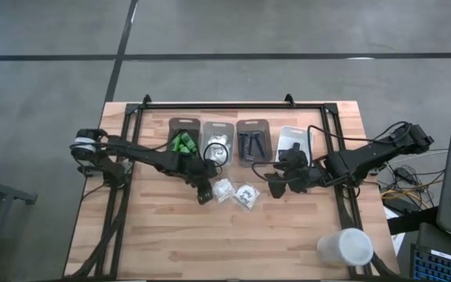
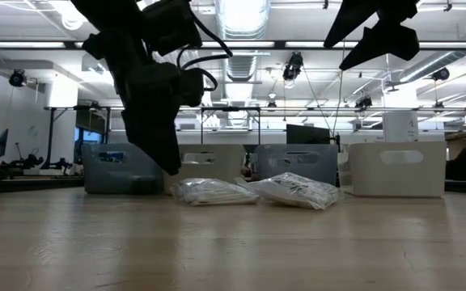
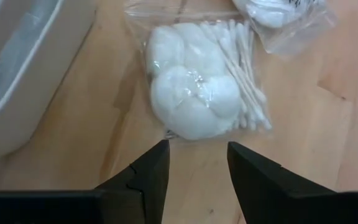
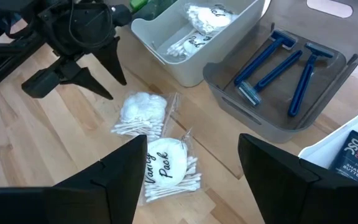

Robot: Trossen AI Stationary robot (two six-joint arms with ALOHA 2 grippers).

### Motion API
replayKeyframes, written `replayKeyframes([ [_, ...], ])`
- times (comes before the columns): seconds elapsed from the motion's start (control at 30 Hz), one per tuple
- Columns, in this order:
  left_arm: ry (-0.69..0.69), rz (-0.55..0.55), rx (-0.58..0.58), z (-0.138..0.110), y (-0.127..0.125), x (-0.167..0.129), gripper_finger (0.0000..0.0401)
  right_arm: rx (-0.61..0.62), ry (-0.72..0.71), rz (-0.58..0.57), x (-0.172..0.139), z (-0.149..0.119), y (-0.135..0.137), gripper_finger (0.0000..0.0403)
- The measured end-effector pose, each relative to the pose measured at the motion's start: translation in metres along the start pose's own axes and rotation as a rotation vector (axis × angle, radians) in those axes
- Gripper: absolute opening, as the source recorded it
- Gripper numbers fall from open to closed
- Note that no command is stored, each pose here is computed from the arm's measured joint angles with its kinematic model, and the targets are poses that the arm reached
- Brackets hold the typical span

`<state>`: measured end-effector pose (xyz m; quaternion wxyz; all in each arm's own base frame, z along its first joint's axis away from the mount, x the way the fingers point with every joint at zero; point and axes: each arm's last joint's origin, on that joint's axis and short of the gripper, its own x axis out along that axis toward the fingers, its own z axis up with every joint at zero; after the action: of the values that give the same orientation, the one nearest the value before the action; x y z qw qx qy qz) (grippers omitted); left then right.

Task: Pick & Place Travel size toiletries
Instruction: Put the white cotton pack into the gray bin

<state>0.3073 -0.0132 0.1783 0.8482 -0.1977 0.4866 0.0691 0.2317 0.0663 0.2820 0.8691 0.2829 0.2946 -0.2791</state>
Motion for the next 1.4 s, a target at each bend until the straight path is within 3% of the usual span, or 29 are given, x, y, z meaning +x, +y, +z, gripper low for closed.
replayKeyframes([
  [0.13,-0.011,0.030,0.016,0.002,0.004,0.000,0.0182,-0.008,-0.002,-0.001,0.000,0.000,0.000,0.0260],
  [0.33,-0.019,0.031,0.024,0.003,0.005,0.001,0.0244,-0.011,-0.013,-0.009,0.000,0.000,0.000,0.0278],
  [0.47,-0.010,-0.032,0.052,0.004,0.003,0.003,0.0270,-0.012,-0.022,-0.014,0.000,0.001,0.000,0.0287],
  [0.77,-0.054,0.000,0.055,0.008,0.005,0.018,0.0266,-0.012,-0.017,-0.023,0.002,-0.002,-0.003,0.0297],
  [1.03,-0.047,-0.002,0.059,0.008,0.005,0.018,0.0254,-0.012,-0.012,-0.031,0.004,-0.004,-0.004,0.0273],
  [1.4,-0.101,0.063,0.159,-0.003,-0.024,0.009,0.0252,-0.015,-0.011,-0.035,0.005,-0.006,-0.005,0.0259],
])
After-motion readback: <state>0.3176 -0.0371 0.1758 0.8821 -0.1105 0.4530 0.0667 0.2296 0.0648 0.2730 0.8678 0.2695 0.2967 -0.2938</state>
